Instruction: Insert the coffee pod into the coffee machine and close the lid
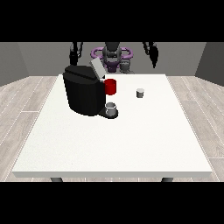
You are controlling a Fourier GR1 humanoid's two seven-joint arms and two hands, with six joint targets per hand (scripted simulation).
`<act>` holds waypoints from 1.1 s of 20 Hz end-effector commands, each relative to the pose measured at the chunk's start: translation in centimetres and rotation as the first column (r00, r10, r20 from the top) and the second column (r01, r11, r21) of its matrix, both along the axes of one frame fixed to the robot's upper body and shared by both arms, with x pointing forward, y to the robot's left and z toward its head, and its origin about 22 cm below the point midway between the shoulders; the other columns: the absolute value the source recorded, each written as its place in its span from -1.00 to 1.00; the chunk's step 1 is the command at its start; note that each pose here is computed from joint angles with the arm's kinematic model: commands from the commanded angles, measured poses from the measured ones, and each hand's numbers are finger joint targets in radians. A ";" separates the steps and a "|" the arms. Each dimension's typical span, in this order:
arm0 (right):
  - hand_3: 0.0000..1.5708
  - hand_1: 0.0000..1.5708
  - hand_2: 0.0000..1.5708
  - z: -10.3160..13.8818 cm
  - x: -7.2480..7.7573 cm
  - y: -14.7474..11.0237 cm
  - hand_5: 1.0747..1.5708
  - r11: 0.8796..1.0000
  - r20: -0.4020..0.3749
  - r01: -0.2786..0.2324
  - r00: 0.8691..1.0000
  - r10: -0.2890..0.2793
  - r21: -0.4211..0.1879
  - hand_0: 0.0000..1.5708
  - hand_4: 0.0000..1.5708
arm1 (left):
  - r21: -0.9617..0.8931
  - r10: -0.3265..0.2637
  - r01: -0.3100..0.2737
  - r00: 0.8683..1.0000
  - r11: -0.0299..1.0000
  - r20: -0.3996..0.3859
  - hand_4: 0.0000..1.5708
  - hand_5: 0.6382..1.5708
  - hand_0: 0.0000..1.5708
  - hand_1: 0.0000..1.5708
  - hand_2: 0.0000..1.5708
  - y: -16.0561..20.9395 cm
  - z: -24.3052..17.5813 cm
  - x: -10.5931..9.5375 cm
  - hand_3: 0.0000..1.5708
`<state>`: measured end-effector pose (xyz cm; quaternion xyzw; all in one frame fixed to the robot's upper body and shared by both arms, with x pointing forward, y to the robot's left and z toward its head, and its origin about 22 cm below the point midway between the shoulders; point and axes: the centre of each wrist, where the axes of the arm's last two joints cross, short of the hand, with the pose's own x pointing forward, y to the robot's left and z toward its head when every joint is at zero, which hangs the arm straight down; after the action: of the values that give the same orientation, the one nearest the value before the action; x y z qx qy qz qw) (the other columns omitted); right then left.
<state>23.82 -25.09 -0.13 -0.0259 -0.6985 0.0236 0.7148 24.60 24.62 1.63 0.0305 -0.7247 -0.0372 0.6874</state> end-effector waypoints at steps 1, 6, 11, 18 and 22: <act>-1.00 -1.00 -1.00 -1.4 -0.8 0.0 1.00 0.999 -0.071 0.034 0.997 -0.034 -0.002 -1.00 -0.84 | -0.005 -0.023 0.023 0.999 1.000 -0.045 -0.73 1.00 -1.00 -1.00 -1.00 -0.2 -1.2 -2.1 -1.00; -1.00 -1.00 -1.00 -0.7 -0.1 0.6 1.00 1.000 -0.054 0.016 0.998 -0.016 -0.004 -1.00 -0.84 | 0.011 -0.099 0.099 0.991 0.995 0.087 -0.73 1.00 -1.00 -1.00 -1.00 -3.0 -2.4 -2.0 -1.00; -1.00 -1.00 -1.00 0.6 0.3 0.5 1.00 0.992 0.106 0.123 0.986 -0.126 0.039 -1.00 -0.77 | 0.210 -0.048 0.040 0.998 0.977 0.033 -1.00 1.00 -1.00 -1.00 -1.00 2.5 -0.1 1.6 -1.00; -1.00 -1.00 -1.00 2.1 2.0 0.9 1.00 0.992 0.155 0.101 0.982 -0.111 0.069 -1.00 -0.77 | 0.238 -0.034 0.051 0.997 0.970 -0.072 -1.00 1.00 -1.00 -1.00 -1.00 4.7 2.0 5.8 -1.00; -1.00 -1.00 -1.00 1.6 2.0 1.4 1.00 0.996 0.196 0.043 0.979 -0.056 0.073 -1.00 -0.76 | 0.268 -0.019 0.050 0.993 0.962 -0.115 -1.00 1.00 -1.00 -1.00 -1.00 6.6 1.8 7.3 -1.00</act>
<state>25.27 -23.90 1.43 -0.0342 -0.7586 -0.0282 0.6500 30.08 30.46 2.65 0.0998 -0.6916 -0.1414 0.7012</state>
